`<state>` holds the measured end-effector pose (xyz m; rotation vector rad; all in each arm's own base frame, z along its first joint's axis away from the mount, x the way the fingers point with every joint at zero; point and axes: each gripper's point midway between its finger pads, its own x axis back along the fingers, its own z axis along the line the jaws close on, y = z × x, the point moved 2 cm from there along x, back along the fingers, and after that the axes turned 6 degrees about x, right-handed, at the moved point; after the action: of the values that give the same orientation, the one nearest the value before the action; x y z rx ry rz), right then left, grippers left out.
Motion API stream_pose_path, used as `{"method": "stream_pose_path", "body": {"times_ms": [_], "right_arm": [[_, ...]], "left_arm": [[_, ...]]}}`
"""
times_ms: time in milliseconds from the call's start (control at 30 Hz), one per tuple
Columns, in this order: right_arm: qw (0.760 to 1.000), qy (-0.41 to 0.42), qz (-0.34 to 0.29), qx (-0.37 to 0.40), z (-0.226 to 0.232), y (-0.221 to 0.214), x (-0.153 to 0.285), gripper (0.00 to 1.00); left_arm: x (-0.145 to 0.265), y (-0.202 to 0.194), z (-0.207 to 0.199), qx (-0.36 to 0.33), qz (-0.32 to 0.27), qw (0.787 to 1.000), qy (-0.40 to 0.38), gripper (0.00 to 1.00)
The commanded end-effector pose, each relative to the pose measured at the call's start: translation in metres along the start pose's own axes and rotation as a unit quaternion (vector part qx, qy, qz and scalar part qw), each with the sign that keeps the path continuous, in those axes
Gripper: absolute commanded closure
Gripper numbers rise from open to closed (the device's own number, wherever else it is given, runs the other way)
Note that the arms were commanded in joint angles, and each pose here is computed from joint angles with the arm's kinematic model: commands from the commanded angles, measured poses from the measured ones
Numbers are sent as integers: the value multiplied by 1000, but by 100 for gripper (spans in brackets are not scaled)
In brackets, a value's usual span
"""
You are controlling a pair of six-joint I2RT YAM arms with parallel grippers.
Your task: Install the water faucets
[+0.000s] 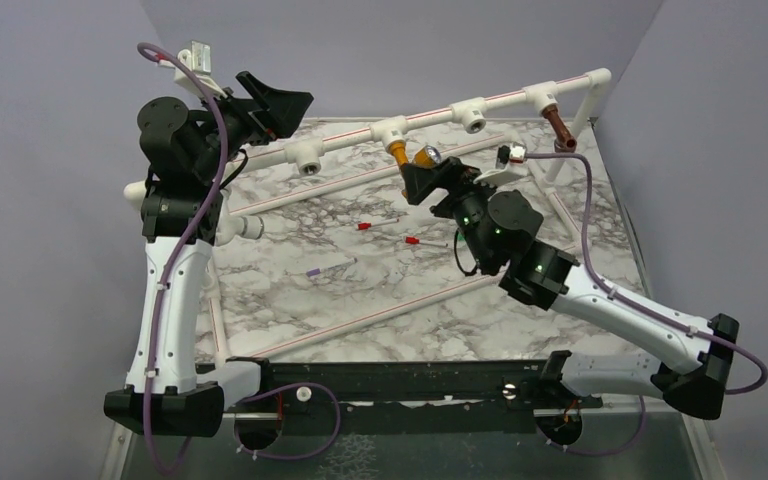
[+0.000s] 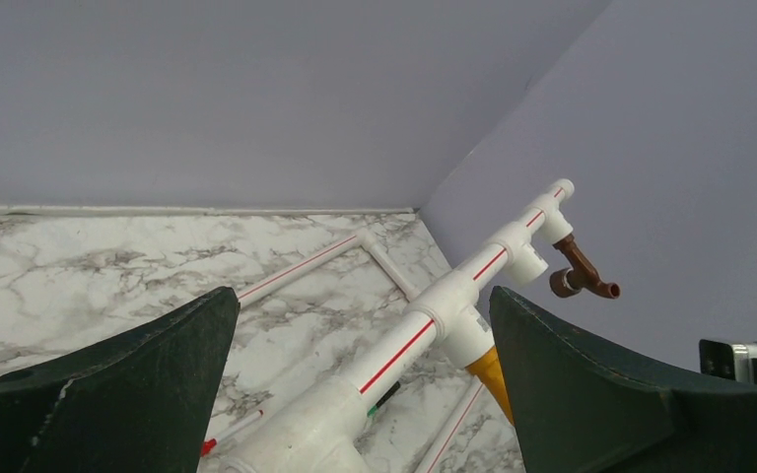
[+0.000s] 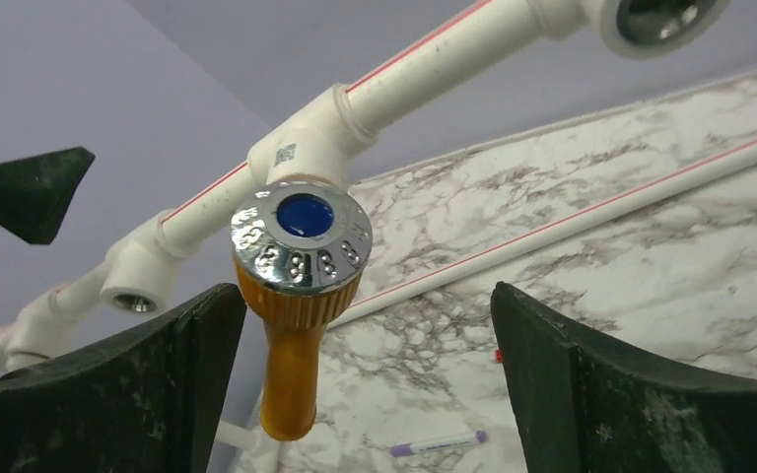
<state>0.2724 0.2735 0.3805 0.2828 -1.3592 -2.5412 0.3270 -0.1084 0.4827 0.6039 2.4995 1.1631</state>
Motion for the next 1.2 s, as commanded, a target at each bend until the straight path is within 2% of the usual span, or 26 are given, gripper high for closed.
{"method": "stream_pose_path", "body": {"times_ms": [0,233,333,433,567,733,1000,1167], "right_arm": [[989,44,-3,138,-3,30,22,0],[944,51,-9,325,-43,42,56,0],[921,22,-24,388,-73,48,72,0],[898,-16,-40,438,-104,53,89,0],[877,-67,-30,474,-142,40,101,0],[867,-129,-29,480,-182,19,113,0],[883,-194,-95,416,-240,-26,122,0],[881,-244,-96,394,-285,-46,116,0]], "left_arm": [[3,7,-14,-10,2,1000,-20,1],[12,7,-36,-23,22,998,-60,1],[18,5,-44,-26,31,996,-75,1],[26,-1,-49,-33,41,995,-87,1],[36,-12,-50,-39,49,994,-89,1],[39,-34,-53,-42,79,991,-96,1],[38,-63,-57,-94,116,985,-88,1],[38,-77,-60,-139,128,979,-79,1]]}}
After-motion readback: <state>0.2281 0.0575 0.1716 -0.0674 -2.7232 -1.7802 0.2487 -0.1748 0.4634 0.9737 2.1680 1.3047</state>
